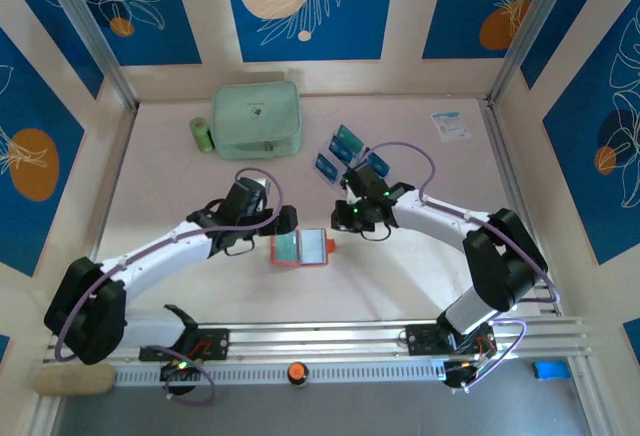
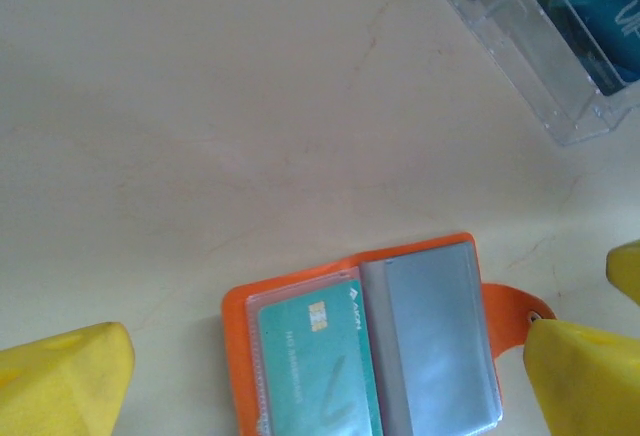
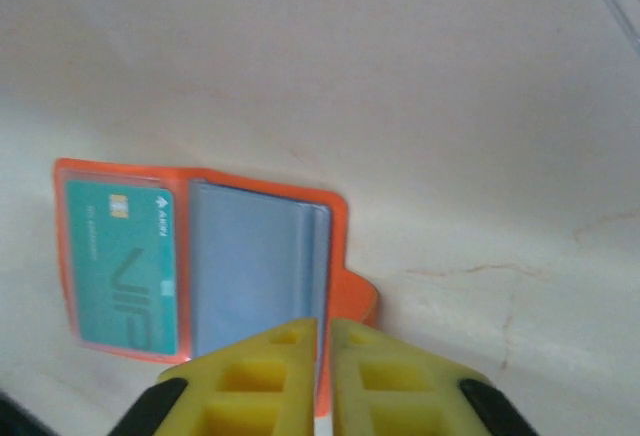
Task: Put the credit cards into the card holder
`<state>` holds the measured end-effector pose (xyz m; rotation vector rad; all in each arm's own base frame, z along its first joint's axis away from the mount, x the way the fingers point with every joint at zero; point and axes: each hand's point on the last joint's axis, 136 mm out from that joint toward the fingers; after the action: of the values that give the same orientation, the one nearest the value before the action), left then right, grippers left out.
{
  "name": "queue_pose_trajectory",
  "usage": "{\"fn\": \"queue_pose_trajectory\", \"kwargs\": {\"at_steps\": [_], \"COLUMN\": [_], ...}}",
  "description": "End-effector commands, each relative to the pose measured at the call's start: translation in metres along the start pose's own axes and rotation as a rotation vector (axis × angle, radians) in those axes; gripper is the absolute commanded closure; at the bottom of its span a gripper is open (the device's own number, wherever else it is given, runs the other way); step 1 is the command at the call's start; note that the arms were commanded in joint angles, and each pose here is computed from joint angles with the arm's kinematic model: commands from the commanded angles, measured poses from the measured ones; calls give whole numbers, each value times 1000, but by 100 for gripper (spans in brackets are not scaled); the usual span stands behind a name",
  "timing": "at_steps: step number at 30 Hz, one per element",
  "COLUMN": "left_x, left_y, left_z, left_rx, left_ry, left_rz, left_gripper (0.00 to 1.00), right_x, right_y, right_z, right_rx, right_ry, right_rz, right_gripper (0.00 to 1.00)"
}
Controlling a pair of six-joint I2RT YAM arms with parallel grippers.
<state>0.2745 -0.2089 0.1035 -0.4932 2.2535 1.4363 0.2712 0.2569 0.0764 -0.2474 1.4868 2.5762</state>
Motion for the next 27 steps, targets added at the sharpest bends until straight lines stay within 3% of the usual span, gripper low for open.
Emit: {"fn": "queue_pose_trajectory", "kwargs": {"at_steps": [1, 7, 27], "left_x": [6, 20, 52], "left_y": [-7, -21, -49], "left_z": [-17, -23, 2], "left_rx": [55, 53, -35], "left_ry": [-6, -30, -99], "left_rz": [21, 58, 155], "left_gripper": [0, 0, 0], "right_x": [-5, -5, 23], "right_y": [-5, -27, -64], "right_z": [26, 34, 12], "right_rx": [-138, -153, -36], "right_ry": [-10, -1, 23], "right_rz": [55, 119, 207], "right_gripper": [93, 100, 100]}}
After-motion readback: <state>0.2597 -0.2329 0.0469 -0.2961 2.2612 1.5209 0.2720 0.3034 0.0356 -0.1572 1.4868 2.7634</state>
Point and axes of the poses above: each hand's point on the last joint's axis, 136 mm out from that joint toward the fingers, its own y axis back along the fingers, its own z axis along the line the jaws close on, x = y × z, and after that the axes turned 2 degrees about -y, right-handed
